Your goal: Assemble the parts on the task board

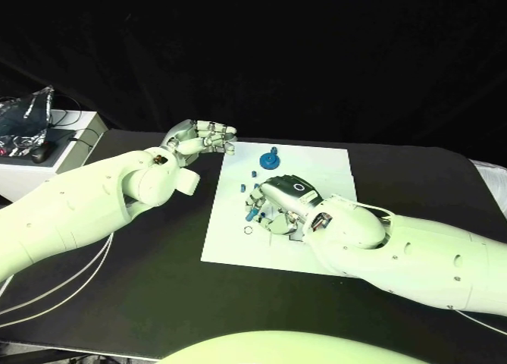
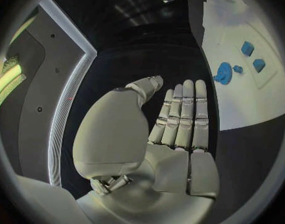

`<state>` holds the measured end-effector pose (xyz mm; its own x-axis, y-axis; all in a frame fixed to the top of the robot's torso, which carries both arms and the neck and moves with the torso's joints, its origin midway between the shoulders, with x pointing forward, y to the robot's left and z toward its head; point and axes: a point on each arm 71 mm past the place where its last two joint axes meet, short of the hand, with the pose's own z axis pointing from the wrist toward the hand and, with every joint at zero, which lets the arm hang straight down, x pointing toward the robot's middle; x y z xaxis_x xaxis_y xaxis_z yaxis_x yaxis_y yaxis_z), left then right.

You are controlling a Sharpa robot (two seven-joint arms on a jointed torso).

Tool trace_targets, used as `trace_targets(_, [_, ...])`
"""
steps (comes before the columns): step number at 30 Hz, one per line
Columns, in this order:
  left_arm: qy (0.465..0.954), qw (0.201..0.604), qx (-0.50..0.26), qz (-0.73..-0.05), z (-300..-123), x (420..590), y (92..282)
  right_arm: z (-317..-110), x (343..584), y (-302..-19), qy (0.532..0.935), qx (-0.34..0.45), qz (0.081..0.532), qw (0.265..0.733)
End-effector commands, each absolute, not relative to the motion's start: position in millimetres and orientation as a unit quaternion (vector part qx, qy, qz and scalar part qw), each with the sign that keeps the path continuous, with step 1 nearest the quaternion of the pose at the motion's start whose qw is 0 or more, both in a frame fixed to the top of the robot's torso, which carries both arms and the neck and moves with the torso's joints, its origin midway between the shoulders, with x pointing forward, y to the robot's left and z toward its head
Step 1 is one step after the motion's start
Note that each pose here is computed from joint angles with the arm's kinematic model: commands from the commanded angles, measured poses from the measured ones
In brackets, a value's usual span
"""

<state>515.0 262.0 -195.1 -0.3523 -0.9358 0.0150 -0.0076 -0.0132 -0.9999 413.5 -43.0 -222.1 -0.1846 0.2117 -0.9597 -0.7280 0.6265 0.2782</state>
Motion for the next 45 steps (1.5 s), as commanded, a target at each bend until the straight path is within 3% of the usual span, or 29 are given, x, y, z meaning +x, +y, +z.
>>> trace_targets(1, [0.578, 0.389, -0.405, -0.592, -194.3, 514.8, 259.1, -230, 410, -38, 0.677, -0.228, 0.373, 0.592])
trace_targets(45, [0.579, 0.389, -0.406, -0.591, -194.3, 514.5, 260.6, -249, 406, -29, 0.684, -0.255, 0.338, 0.595])
